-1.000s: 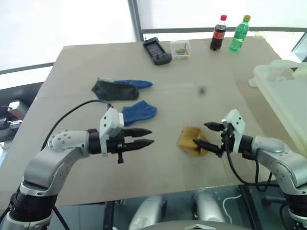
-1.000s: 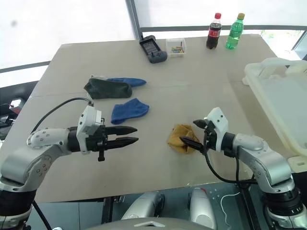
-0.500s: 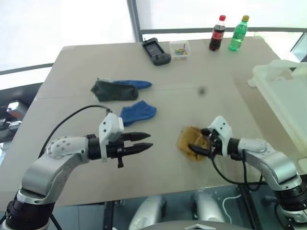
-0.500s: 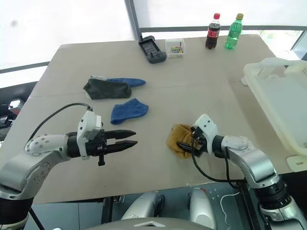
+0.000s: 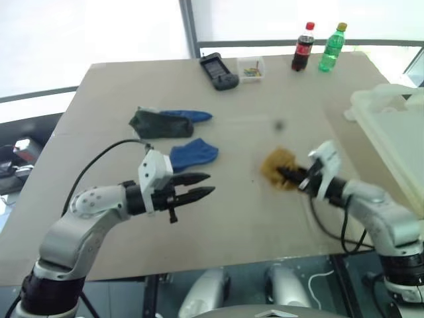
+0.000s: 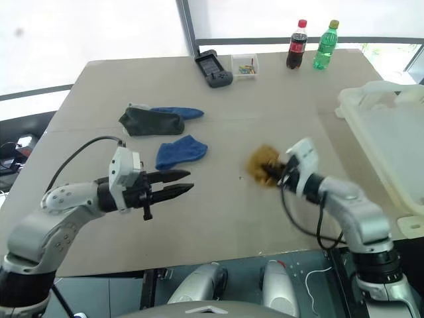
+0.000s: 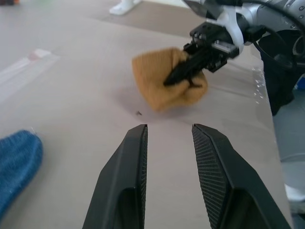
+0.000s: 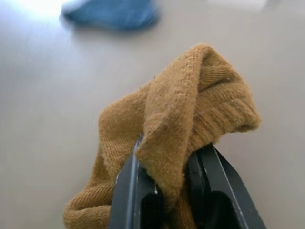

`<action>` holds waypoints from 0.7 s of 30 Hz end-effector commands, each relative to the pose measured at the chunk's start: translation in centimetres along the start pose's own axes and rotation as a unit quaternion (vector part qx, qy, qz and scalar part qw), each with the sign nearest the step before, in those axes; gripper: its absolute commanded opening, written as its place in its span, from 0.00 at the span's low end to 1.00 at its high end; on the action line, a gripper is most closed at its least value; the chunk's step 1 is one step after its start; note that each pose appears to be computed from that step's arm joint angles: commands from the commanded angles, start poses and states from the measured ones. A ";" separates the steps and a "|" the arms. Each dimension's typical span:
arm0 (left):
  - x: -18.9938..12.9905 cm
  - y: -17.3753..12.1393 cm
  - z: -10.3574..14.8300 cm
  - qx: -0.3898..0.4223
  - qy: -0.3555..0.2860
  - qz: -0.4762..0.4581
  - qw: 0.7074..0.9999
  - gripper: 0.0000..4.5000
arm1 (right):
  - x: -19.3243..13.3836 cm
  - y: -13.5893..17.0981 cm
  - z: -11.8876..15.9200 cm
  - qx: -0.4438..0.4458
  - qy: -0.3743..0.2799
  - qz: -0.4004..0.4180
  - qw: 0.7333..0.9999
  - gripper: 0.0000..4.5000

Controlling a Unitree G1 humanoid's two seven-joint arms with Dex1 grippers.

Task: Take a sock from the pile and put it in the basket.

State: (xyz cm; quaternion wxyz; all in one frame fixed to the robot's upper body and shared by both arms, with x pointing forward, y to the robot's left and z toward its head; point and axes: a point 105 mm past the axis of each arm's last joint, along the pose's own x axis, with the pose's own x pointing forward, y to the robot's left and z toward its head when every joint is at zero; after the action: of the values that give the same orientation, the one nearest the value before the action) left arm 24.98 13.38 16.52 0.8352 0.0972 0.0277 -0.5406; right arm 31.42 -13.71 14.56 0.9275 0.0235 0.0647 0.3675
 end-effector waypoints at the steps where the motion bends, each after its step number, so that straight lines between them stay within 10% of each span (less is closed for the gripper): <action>1: 1.2 0.6 2.2 0.025 -0.053 0.013 0.998 0.34 | -2.5 -4.3 6.1 0.016 -0.112 -0.111 0.987 0.01; 6: 3.9 1.1 4.1 0.043 -0.098 0.003 0.994 0.34 | -8.2 -13.7 11.1 0.057 -0.201 -0.381 0.901 0.01; 12: 5.4 1.1 4.7 0.050 -0.114 -0.002 0.992 0.34 | -13.9 -19.2 9.2 0.097 -0.171 -0.575 0.794 0.01; 21: 5.2 1.2 4.6 0.056 -0.108 0.005 0.993 0.34 | -15.4 -21.1 4.1 0.172 -0.076 -0.602 0.777 0.01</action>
State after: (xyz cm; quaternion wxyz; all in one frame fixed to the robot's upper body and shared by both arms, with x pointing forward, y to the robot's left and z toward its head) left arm 28.18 8.21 19.50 0.8310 0.0737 -0.0712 -0.5467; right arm 35.74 -38.48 17.16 0.9454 0.1574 0.0728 -0.2758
